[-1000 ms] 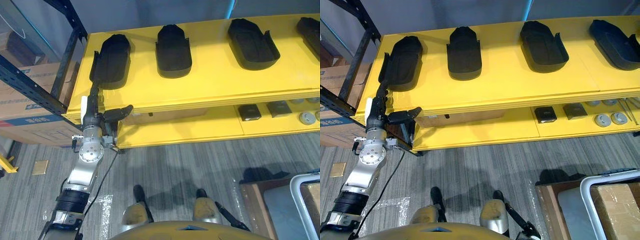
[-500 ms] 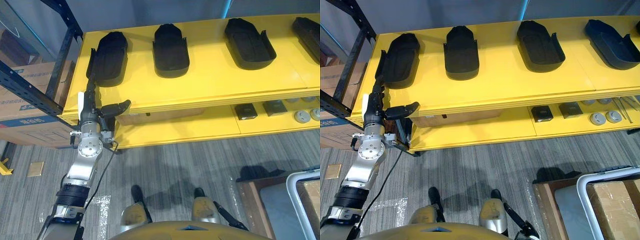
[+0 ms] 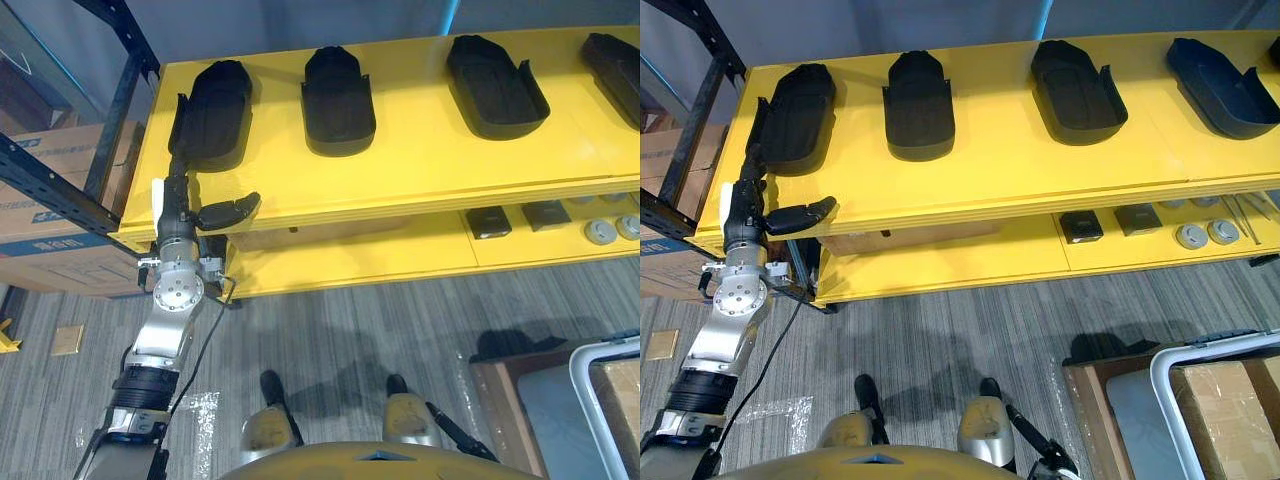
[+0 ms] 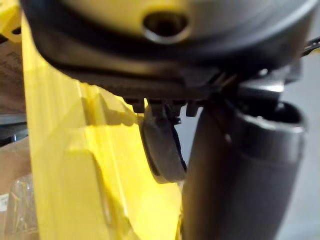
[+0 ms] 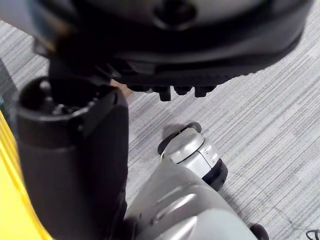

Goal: Walk over and take three plastic housings, then place them on the shelf

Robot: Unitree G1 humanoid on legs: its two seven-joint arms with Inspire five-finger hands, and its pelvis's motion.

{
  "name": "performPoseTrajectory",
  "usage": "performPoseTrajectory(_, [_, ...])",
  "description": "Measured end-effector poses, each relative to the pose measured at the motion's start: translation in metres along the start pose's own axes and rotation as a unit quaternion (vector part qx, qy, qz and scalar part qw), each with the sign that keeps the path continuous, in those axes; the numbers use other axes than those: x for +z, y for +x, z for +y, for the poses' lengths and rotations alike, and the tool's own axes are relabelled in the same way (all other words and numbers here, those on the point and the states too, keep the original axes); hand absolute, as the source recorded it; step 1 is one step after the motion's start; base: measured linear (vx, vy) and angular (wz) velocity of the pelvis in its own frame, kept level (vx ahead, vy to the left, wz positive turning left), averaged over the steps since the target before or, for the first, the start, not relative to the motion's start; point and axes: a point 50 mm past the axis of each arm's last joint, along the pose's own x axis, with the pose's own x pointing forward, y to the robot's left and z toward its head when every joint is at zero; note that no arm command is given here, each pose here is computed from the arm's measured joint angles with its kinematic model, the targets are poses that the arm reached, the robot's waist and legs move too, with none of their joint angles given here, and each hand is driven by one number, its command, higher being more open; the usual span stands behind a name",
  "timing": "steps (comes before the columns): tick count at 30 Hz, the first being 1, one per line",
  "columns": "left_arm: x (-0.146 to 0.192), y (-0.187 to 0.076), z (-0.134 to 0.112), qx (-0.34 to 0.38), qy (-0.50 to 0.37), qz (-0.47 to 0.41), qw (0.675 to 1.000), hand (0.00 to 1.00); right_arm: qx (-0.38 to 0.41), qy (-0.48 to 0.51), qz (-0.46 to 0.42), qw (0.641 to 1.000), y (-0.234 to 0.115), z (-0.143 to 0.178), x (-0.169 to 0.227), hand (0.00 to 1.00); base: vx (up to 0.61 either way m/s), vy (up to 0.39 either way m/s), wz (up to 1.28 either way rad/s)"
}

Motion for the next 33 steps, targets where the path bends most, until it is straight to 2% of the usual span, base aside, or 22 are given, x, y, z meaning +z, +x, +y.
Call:
performPoseTrajectory(8, [0.003, -0.058, -0.026, -0.095, -0.058, -0.014, 0.994, 1.00, -0.022, 0.016, 0.003, 1.000, 0.000, 0.000, -0.005, 1.00, 0.00, -0.014, 0.12])
performPoseTrajectory(14, [-0.011, -0.091, -0.045, -0.191, -0.098, 0.023, 0.976, 1.00, -0.050, 0.026, 0.011, 0.998, -0.002, -0.007, -0.012, 1.00, 0.04, -0.024, 0.20])
performPoseTrajectory(17, [-0.024, -0.101, -0.054, -0.202, -0.128, 0.063, 0.969, 1.00, -0.060, 0.028, 0.016, 0.998, -0.002, -0.009, -0.015, 1.00, 0.06, -0.033, 0.19])
performPoseTrajectory(20, [-0.041, -0.108, -0.054, -0.169, -0.156, 0.108, 0.967, 1.00, -0.049, 0.026, 0.010, 0.998, 0.000, -0.001, -0.008, 1.00, 0.03, -0.040, 0.14])
performPoseTrajectory(23, [-0.059, -0.113, -0.051, -0.105, -0.151, 0.146, 0.972, 1.00, -0.035, 0.024, 0.000, 0.999, 0.003, 0.007, 0.000, 1.00, -0.01, -0.026, 0.12])
performPoseTrajectory(25, [-0.082, -0.124, -0.044, -0.045, -0.111, 0.180, 0.976, 1.00, -0.036, 0.037, 0.007, 0.999, 0.003, 0.009, -0.001, 1.00, -0.03, -0.021, 0.14])
performPoseTrajectory(28, [-0.105, -0.145, -0.034, -0.002, -0.031, 0.209, 0.977, 1.00, -0.033, 0.039, 0.022, 0.998, 0.003, 0.012, -0.007, 1.00, -0.03, -0.016, 0.11])
performPoseTrajectory(30, [-0.120, -0.160, -0.028, 0.018, 0.003, 0.243, 0.970, 1.00, -0.030, 0.039, 0.033, 0.998, 0.003, 0.014, -0.013, 1.00, -0.02, -0.016, 0.18])
performPoseTrajectory(33, [-0.148, -0.190, -0.015, 0.069, 0.044, 0.325, 0.942, 1.00, -0.026, 0.037, 0.055, 0.997, 0.002, 0.017, -0.023, 1.00, -0.01, -0.015, 0.15])
